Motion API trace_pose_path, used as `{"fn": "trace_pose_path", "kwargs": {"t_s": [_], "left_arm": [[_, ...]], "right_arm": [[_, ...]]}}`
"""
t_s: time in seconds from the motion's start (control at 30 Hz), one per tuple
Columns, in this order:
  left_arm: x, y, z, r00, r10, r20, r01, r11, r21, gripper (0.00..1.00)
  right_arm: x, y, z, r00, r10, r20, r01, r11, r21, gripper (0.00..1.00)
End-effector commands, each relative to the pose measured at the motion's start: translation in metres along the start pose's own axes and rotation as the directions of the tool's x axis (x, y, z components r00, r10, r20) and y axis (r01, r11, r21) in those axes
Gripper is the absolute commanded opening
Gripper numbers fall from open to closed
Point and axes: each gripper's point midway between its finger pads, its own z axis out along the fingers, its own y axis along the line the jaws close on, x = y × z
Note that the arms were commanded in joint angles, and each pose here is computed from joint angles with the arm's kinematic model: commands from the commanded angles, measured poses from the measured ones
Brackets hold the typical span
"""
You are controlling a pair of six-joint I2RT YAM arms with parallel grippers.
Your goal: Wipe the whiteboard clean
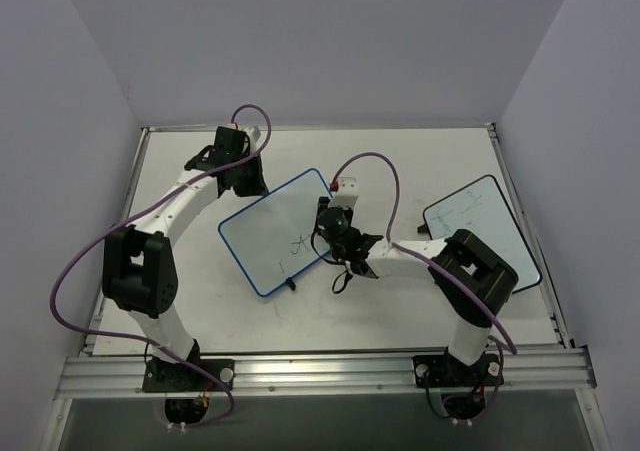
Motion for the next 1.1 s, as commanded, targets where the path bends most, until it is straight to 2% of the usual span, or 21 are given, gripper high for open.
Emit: {"fn": "trace_pose_path", "kwargs": {"t_s": [0.0, 0.23, 0.37, 1.07], "left_arm": [[0.008, -0.009, -0.003, 0.999, 0.018, -0.026, -0.017, 0.999, 0.029, 0.02], [0.009, -0.009, -0.005, 0.999, 0.024, -0.024, -0.023, 0.999, 0.026, 0.02], [0.009, -0.009, -0.006, 0.999, 0.027, -0.024, -0.026, 0.999, 0.028, 0.02], [0.009, -0.010, -0.006, 0.999, 0.030, -0.025, -0.029, 0.999, 0.031, 0.02]], "right_arm": [[0.022, 0.031, 0.000, 0.996, -0.072, -0.059, 0.069, 0.997, -0.047, 0.00], [0.028, 0.085, -0.005, 0.991, -0.121, -0.048, 0.114, 0.986, -0.122, 0.00], [0.030, 0.089, -0.004, 0.991, -0.122, -0.051, 0.115, 0.985, -0.128, 0.00], [0.025, -0.001, 0.005, 0.995, -0.047, -0.082, 0.048, 0.999, 0.003, 0.00]]}}
